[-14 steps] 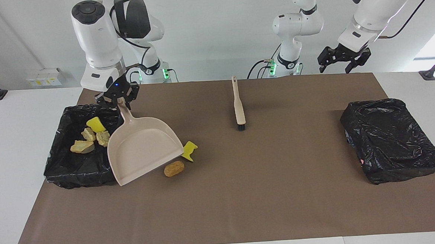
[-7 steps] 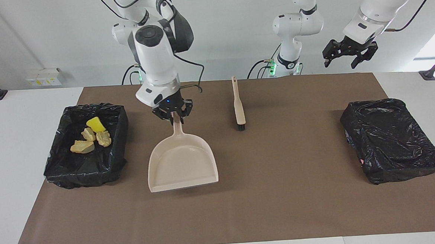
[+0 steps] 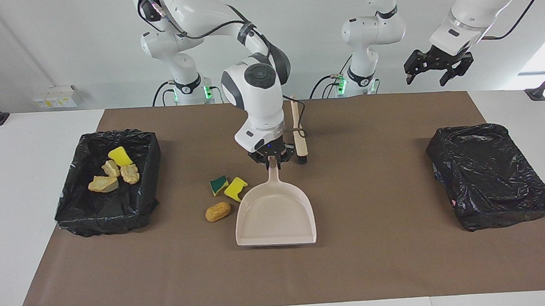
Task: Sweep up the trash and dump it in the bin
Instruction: 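Return the dustpan to the table center with the right gripper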
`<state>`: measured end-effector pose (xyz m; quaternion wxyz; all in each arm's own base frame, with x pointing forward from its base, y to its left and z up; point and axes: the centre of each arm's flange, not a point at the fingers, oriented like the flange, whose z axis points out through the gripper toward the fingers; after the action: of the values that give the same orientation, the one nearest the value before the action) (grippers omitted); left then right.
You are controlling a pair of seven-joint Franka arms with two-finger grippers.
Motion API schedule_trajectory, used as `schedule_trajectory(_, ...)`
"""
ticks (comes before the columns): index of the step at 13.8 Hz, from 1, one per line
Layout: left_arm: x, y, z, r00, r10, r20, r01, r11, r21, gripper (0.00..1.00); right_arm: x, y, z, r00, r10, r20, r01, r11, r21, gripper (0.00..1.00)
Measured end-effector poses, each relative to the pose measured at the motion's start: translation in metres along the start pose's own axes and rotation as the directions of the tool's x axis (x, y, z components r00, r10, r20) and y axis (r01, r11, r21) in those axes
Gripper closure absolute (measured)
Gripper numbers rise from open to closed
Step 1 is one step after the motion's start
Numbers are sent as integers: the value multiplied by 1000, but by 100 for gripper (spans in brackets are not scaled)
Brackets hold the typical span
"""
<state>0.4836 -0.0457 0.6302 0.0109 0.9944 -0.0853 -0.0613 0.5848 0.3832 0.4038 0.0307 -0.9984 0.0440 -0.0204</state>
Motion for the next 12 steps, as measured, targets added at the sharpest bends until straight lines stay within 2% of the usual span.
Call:
schedule_trajectory(4, -1, 0, 1, 1000, 0, 8, 0, 1000, -1, 0, -2, -56, 37, 1000, 21, -21, -21, 1000, 6, 67)
schedule_trajectory(6, -1, 0, 1, 1000, 0, 11, 0, 1000, -1, 0, -1, -64, 48, 999, 3, -40, -3, 1000, -13, 67)
schedule_trajectory(7, -1, 0, 2, 1000, 0, 11, 0, 1000, -1, 0, 1, -64, 47, 999, 0, -47, -1, 1000, -17, 60)
schedule_trajectory(10, -1, 0, 2, 1000, 1, 13, -1, 1000, -1, 0, 3, -66, 31, 997, -1, -72, 1, 1000, -2, 28)
schedule_trajectory(12, -1, 0, 2, 1000, 1, 13, -1, 1000, -1, 0, -3, -68, 12, 997, -8, -77, 8, 1000, 1, 3)
